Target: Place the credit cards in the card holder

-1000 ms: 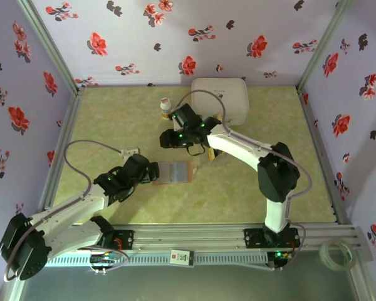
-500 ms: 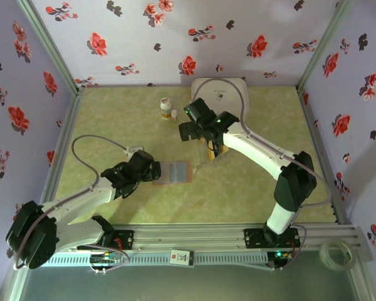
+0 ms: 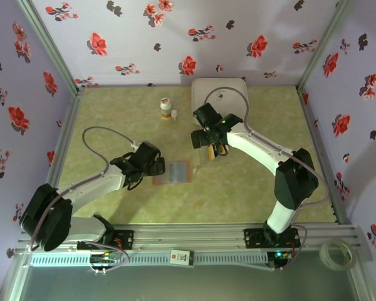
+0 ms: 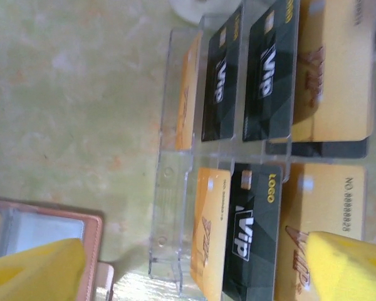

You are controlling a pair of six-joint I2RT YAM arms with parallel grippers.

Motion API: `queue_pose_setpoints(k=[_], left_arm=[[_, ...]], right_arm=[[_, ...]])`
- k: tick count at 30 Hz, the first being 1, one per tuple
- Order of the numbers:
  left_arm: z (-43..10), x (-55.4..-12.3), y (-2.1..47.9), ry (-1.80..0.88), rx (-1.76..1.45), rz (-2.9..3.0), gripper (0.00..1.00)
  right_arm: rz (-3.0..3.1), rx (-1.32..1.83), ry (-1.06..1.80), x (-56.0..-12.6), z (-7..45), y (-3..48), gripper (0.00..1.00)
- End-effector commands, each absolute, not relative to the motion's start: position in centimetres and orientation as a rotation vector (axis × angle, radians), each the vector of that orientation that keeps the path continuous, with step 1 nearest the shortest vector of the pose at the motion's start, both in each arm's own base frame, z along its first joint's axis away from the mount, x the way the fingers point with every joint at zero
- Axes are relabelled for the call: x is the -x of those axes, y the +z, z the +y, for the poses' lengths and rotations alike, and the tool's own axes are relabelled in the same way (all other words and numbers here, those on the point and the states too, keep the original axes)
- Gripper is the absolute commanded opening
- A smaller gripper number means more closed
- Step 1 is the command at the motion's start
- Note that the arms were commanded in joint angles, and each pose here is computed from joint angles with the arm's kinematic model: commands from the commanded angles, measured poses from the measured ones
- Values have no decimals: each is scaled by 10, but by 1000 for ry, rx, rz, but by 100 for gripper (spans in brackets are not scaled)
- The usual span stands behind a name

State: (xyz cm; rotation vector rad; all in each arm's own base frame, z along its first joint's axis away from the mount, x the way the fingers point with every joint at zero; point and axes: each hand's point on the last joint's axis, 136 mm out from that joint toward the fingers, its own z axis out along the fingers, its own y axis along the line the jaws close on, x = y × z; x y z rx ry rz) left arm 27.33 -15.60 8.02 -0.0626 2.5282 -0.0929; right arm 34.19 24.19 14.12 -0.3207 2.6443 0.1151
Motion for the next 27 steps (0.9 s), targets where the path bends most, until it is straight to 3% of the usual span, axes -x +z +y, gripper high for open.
queue_pose_setpoints(k=[1, 7, 9, 27], left_arm=[[-154, -271, 73, -49, 41, 2590, 100], [-152, -272, 68, -62, 75, 2584, 100], [-152, -272, 68, -70, 80, 2579, 100], [-147, -272, 61, -73, 93, 2580, 100]], right_arm=[[2712, 316, 138, -335, 246, 125, 79], [2756, 295, 63, -334, 239, 109, 48], [2763, 292, 44, -334, 237, 106, 43], [2790, 310, -78, -336, 230, 91, 40]])
